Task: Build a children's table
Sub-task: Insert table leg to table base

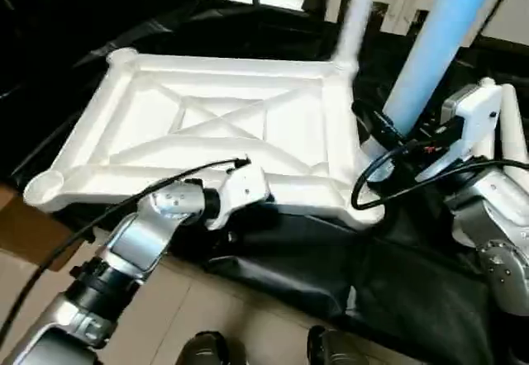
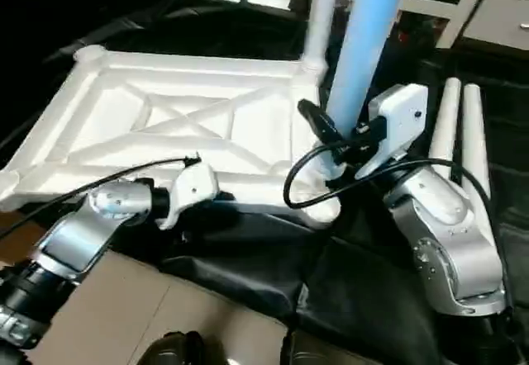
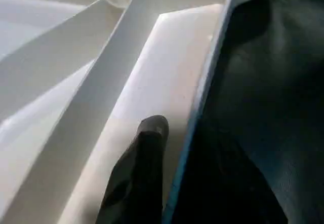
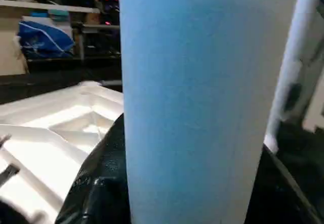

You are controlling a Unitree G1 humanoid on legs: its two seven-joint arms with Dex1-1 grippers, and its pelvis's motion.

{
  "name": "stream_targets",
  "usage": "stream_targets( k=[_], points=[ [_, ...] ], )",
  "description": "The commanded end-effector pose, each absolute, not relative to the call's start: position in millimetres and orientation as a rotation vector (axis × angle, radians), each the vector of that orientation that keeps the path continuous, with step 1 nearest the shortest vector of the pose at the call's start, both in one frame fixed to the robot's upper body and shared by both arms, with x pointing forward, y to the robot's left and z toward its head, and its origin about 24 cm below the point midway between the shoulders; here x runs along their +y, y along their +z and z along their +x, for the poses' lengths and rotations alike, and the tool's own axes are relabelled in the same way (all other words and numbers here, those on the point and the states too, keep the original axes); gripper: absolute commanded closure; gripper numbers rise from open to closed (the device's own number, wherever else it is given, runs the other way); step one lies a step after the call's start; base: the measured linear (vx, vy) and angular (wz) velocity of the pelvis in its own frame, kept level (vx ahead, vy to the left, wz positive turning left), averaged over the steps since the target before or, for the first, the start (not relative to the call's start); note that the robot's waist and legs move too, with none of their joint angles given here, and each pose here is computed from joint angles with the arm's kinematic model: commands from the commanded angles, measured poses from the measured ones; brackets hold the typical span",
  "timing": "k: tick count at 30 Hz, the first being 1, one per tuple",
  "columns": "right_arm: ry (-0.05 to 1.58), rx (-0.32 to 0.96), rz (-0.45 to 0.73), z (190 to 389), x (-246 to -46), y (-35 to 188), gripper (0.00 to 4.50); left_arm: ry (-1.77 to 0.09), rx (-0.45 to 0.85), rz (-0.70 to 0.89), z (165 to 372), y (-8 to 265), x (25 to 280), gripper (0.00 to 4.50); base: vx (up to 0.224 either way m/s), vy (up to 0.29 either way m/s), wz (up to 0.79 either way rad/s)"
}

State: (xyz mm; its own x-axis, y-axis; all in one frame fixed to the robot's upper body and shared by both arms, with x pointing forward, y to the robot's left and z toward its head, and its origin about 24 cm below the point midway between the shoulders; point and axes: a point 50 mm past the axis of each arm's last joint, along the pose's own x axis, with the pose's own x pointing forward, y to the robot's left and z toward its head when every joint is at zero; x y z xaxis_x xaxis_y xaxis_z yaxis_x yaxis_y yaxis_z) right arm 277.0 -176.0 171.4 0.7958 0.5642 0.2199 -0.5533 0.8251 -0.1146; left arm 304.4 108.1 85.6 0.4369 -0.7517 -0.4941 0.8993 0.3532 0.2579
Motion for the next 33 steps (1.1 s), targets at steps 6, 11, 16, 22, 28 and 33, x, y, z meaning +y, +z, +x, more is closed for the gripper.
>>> stream_targets(
  k=[6, 11, 16, 22, 28, 33],
  points=[
    [0.617, -0.262, -0.008, 279.8, -175.2, 180, 2.70, -1.176, 0.256, 0.447, 288, 95, 114, 3.76, 0.000, 0.000, 0.00],
    [0.608, -0.241, -0.025, 281.1, -173.8, 172, 2.70, -1.211, 0.272, 0.491, 284, 92, 115, 3.08, 0.000, 0.000, 0.00],
    [0.624, -0.222, -0.014, 278.5, -175.8, 173, 2.70, -1.207, 0.226, 0.476, 286, 103, 111, 2.65, 0.000, 0.000, 0.00],
    [0.622, -0.222, -0.017, 276.7, -176.3, 173, 2.70, -1.215, 0.187, 0.478, 292, 111, 109, 2.60, 0.000, 0.000, 0.00],
    [0.611, -0.224, -0.023, 272.9, -177.0, 174, 2.70, -1.254, 0.247, 0.556, 294, 105, 117, 2.60, 0.000, 0.000, 0.00],
    [0.605, -0.225, -0.029, 270.2, -178.5, 174, 2.70, -1.295, 0.299, 0.552, 290, 102, 124, 2.60, 0.000, 0.000, 0.00]
  ],
)
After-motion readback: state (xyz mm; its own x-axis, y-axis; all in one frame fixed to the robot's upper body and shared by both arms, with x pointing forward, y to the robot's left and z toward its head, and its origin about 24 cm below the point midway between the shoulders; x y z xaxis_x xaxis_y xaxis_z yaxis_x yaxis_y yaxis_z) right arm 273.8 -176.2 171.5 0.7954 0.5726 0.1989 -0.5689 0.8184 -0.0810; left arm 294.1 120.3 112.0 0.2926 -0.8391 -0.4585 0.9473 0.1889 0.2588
